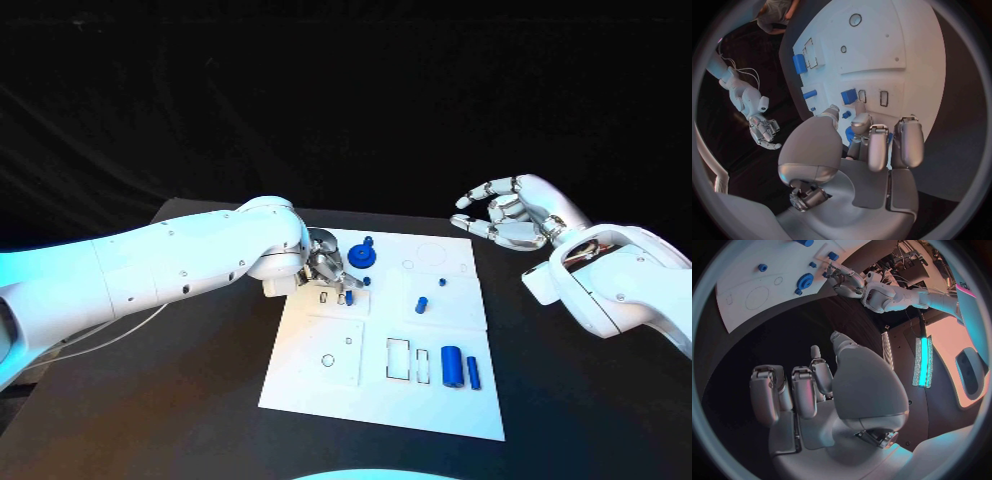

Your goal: Assemble the parts on the task board

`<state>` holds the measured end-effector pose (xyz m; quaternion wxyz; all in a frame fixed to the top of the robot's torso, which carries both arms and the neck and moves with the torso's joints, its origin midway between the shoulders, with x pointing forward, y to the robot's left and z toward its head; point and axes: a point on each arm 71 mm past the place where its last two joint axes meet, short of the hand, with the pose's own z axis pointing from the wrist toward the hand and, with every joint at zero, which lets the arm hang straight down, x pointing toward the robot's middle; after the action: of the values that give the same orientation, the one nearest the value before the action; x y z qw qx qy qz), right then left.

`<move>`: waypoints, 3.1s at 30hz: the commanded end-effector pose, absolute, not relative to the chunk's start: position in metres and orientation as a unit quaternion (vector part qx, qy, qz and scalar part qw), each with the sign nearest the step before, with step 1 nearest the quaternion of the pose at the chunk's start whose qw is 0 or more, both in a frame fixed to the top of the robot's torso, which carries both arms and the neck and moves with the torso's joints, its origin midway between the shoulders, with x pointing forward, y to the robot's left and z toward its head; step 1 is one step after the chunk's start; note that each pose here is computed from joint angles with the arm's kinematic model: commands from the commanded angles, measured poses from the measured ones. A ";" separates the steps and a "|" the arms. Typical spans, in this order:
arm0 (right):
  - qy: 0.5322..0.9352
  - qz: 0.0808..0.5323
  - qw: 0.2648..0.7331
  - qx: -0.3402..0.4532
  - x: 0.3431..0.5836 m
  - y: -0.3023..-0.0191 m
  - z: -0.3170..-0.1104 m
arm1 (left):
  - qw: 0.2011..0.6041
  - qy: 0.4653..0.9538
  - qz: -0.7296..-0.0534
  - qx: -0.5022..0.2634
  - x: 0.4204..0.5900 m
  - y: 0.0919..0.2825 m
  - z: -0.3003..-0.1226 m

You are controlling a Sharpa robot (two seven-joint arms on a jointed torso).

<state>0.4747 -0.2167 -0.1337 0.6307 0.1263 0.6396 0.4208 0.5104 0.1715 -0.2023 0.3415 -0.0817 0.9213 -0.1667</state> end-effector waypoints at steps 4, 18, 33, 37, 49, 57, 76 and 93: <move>0.644 0.421 0.627 0.119 0.474 -0.215 -0.135 | 0.326 0.929 -0.165 -0.068 0.509 0.168 -0.203; 0.646 0.421 0.625 0.118 0.475 -0.212 -0.137 | 0.317 0.932 -0.163 -0.060 0.508 0.164 -0.205; 0.647 0.422 0.624 0.118 0.475 -0.212 -0.138 | 0.313 0.934 -0.163 -0.056 0.507 0.163 -0.206; 0.647 0.422 0.624 0.118 0.475 -0.212 -0.138 | 0.311 0.935 -0.163 -0.055 0.507 0.162 -0.206; 0.647 0.422 0.624 0.117 0.475 -0.211 -0.138 | 0.313 0.935 -0.160 -0.053 0.508 0.162 -0.206; 0.647 0.423 0.624 0.117 0.475 -0.211 -0.138 | 0.312 0.935 -0.160 -0.050 0.507 0.161 -0.206; 0.644 0.420 0.632 0.096 0.474 -0.209 -0.138 | 0.305 0.937 -0.164 -0.050 0.507 0.160 -0.207; 0.645 0.420 0.631 0.100 0.474 -0.210 -0.138 | 0.307 0.930 -0.183 -0.080 0.505 0.165 -0.205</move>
<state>0.4745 -0.2111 -0.1379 0.6324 0.1081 0.6428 0.4186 0.5054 0.1671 -0.2059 0.3096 -0.0680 0.9333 -0.1689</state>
